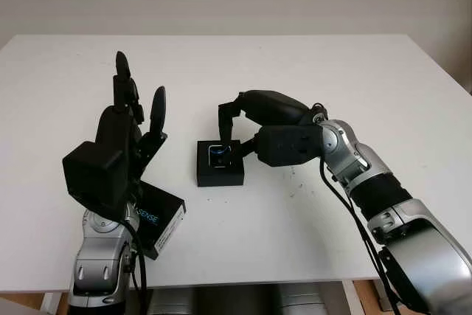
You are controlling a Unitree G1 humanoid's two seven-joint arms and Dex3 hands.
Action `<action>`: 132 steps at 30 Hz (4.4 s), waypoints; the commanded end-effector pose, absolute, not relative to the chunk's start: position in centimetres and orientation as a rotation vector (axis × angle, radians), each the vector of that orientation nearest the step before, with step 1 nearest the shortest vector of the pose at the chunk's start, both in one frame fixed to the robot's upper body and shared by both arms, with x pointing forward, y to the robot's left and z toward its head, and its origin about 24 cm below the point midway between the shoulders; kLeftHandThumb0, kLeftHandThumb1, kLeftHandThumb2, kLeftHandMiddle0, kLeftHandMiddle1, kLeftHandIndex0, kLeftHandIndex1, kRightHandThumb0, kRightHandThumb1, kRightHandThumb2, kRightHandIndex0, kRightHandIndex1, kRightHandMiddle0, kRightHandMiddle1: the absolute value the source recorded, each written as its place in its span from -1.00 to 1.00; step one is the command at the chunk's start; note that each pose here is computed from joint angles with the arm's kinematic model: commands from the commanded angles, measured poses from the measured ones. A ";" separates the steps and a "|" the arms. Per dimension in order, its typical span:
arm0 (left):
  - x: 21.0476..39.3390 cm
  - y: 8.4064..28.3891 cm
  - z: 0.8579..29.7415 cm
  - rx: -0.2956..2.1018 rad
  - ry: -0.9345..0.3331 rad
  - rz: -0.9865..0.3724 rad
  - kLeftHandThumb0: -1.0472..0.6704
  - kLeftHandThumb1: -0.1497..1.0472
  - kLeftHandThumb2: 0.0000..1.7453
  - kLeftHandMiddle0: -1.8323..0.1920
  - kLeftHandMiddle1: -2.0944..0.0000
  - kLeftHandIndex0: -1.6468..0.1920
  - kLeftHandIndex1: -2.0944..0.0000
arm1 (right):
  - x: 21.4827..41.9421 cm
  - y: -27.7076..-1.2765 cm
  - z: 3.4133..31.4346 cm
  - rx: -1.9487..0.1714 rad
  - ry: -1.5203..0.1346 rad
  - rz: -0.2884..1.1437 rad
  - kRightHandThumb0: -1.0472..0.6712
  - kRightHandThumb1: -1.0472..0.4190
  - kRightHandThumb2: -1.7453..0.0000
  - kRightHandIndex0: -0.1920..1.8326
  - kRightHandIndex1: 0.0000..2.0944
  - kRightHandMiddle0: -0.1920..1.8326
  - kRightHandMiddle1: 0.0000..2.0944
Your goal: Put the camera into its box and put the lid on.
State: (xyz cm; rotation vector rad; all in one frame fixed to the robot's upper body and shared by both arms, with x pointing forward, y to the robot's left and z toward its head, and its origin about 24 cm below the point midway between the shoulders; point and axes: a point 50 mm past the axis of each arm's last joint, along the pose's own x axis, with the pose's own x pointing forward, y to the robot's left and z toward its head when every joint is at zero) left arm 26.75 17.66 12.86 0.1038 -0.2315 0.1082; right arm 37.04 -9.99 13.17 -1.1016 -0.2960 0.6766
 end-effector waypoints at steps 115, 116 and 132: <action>26.4 17.6 13.5 0.118 -0.263 0.127 -0.64 1.00 -0.37 1.00 1.00 1.00 1.00 | 37.1 -8.6 20.1 -1.307 -0.679 0.795 -0.69 -0.82 0.92 -0.61 -0.92 -0.55 -0.94; 26.4 17.7 13.5 0.122 -0.265 0.126 -0.64 1.00 -0.36 1.00 1.00 1.00 1.00 | 37.2 -8.4 20.1 -1.305 -0.663 0.776 -0.69 -0.81 0.93 -0.58 -0.91 -0.53 -0.93; 26.2 17.7 13.4 0.102 -0.260 0.134 -0.65 1.00 -0.38 1.00 1.00 1.00 1.00 | 37.3 -5.9 15.8 -1.261 -0.542 0.565 -0.78 -0.88 0.93 -0.51 -0.89 -0.41 -0.88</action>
